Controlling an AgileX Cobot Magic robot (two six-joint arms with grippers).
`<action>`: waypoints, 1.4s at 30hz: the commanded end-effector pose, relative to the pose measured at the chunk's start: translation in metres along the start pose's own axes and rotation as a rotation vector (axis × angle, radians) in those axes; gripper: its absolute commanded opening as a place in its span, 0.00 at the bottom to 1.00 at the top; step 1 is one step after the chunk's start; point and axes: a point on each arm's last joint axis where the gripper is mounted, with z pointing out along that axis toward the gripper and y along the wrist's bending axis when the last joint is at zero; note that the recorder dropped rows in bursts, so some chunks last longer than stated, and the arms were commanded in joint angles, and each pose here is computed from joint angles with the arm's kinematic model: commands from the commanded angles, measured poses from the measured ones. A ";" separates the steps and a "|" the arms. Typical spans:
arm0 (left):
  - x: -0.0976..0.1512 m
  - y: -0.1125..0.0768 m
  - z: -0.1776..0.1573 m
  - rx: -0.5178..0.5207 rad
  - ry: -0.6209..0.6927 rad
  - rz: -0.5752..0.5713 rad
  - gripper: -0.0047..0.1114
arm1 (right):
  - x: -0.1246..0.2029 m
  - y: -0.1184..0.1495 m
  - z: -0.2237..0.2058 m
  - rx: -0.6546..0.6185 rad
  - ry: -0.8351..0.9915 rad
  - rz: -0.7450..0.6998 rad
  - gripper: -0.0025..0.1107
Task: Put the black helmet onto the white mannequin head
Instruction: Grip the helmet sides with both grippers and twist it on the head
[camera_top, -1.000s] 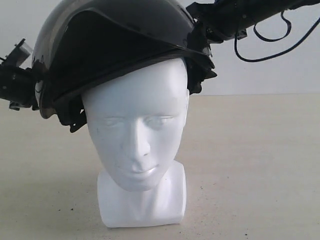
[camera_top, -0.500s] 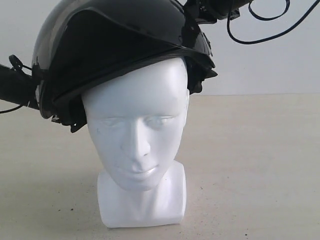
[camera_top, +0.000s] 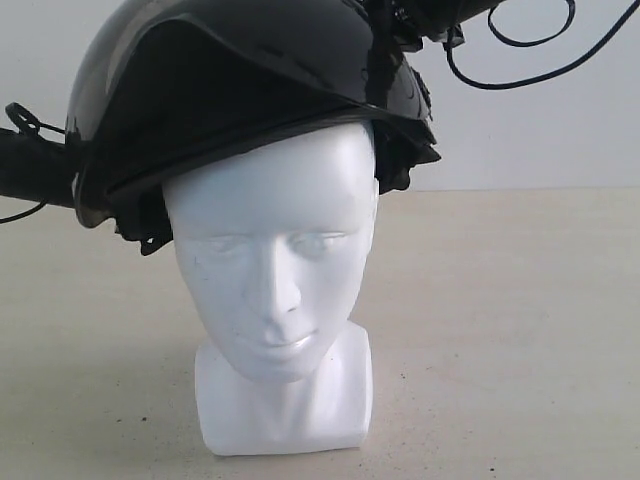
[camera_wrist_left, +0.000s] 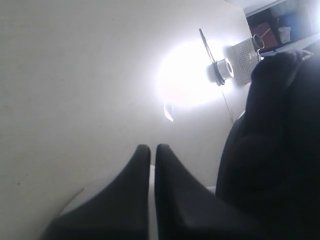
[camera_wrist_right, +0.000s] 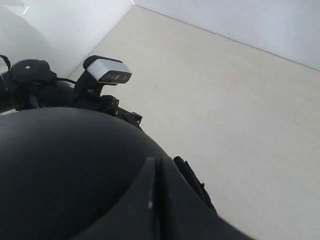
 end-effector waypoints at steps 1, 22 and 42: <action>-0.004 -0.014 0.001 0.084 -0.020 0.016 0.08 | -0.003 0.017 -0.011 -0.050 0.004 -0.020 0.02; -0.013 -0.034 -0.008 0.108 -0.080 0.104 0.08 | -0.008 0.068 -0.019 -0.098 -0.012 -0.076 0.02; -0.013 -0.039 -0.010 0.104 -0.074 0.122 0.08 | 0.039 0.102 -0.036 -0.170 0.038 -0.091 0.02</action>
